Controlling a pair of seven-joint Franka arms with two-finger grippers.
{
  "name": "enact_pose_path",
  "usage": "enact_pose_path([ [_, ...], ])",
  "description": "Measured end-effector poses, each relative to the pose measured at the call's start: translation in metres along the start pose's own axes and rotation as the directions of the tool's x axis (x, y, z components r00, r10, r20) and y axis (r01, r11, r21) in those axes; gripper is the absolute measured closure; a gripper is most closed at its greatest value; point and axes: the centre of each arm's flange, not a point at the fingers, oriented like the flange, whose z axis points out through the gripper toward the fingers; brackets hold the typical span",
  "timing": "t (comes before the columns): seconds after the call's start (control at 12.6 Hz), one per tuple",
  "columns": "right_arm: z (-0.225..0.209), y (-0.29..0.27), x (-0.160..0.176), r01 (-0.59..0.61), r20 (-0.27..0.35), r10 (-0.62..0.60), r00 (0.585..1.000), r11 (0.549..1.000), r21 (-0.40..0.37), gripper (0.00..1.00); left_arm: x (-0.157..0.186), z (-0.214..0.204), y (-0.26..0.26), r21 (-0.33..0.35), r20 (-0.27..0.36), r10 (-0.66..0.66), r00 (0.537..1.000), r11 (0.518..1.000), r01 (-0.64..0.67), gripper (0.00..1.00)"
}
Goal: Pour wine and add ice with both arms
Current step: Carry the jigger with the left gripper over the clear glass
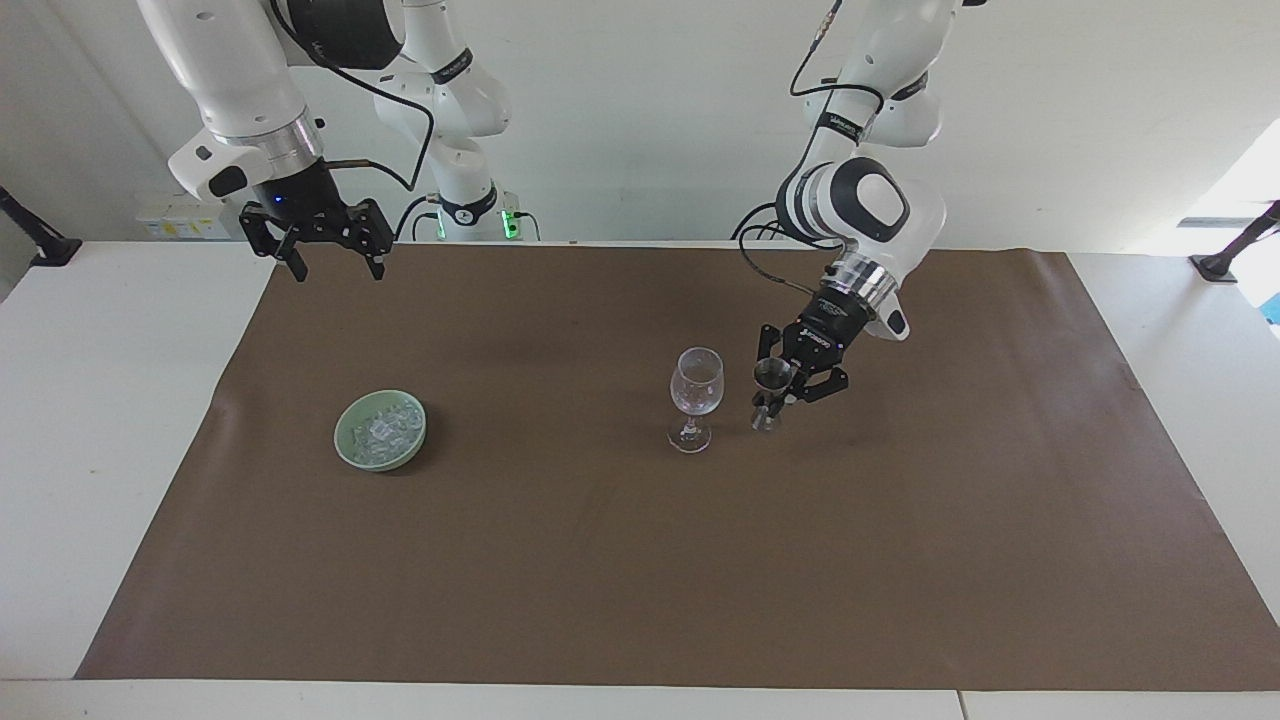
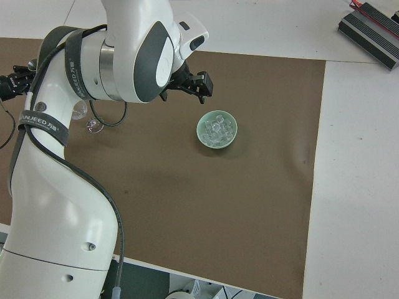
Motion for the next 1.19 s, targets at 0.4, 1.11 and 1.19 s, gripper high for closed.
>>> enact_pose_path([
  [0.4, 0.000, 0.000, 0.000, 0.000, 0.000, 0.000, 1.000, 1.000, 0.000, 0.00, -0.004, 0.008, -0.009, 0.015, 0.000, 0.028, 1.000, 0.999, -0.028, 0.78],
  [1.11, 0.000, 0.000, 0.000, 0.000, 0.000, 0.000, 1.000, 1.000, 0.000, 0.00, -0.007, 0.013, -0.022, 0.038, 0.009, 0.205, 0.979, 0.978, -0.205, 0.78],
  [1.19, 0.000, 0.000, 0.000, 0.000, 0.000, 0.000, 1.000, 1.000, 0.000, 0.00, -0.007, 0.013, -0.022, 0.038, 0.010, 0.220, 0.975, 0.975, -0.220, 0.78],
])
